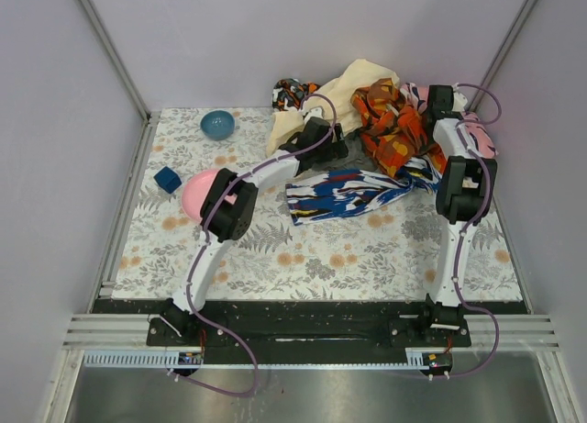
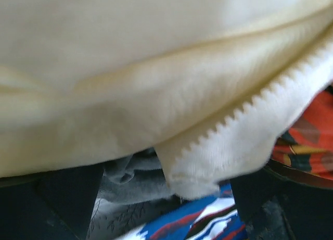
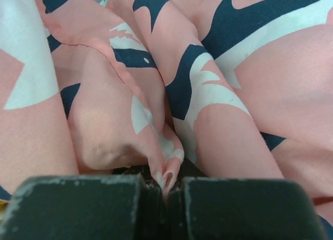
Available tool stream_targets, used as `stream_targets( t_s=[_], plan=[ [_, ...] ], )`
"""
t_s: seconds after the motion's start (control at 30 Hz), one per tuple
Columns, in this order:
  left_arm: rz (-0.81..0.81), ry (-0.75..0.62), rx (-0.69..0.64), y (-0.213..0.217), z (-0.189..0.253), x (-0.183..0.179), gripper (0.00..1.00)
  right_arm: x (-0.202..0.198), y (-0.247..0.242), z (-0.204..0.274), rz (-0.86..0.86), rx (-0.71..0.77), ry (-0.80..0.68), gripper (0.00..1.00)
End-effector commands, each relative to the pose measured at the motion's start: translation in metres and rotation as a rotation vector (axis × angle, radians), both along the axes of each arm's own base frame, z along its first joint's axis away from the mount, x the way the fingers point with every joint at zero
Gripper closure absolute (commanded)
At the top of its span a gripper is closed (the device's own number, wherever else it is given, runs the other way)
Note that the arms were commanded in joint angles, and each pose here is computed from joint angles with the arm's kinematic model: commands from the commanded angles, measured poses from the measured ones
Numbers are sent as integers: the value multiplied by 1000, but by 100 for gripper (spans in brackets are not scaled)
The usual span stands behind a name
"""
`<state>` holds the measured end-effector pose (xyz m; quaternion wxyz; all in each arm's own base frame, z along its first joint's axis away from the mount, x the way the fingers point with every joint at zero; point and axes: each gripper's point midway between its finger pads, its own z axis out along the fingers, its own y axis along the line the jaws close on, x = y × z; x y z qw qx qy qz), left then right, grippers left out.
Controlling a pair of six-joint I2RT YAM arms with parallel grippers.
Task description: Pick out a specific cloth from the pile
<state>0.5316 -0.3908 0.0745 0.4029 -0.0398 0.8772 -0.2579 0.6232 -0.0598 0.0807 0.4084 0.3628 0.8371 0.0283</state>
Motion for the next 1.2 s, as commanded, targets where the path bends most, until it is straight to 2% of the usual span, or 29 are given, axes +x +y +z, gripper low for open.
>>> stream_targets(
  t_s=[0.0,0.1,0.3,0.37,0.47,0.5,0.57,0.7,0.93,1.17],
  plan=[
    [101,-37,-39,-1,0,28,4,-8,18,9,58,19,-16,100],
    [110,-37,-68,-9,-8,35,10,-9,24,12,71,49,-36,100],
    [66,-58,-133,-25,13,37,57,-7,35,-1,90,110,-47,100],
    [37,-65,-128,-27,22,29,68,-6,37,-6,87,129,-45,100],
    [-31,-92,-157,-34,51,11,76,-5,40,-15,85,152,-45,100],
    [-56,-96,-158,-35,57,4,82,-5,38,-16,75,147,-44,100],
    [-110,-101,-167,-38,75,-13,99,-6,36,-15,63,138,-44,100],
    [-194,-117,-196,-35,122,-47,100,-7,32,-15,46,126,-52,100],
    [-529,-201,-362,-37,238,-136,100,-9,26,-23,10,107,-35,100],
    [-600,-420,-349,2,321,-211,100,-9,28,-27,18,120,-30,100]
  ],
)
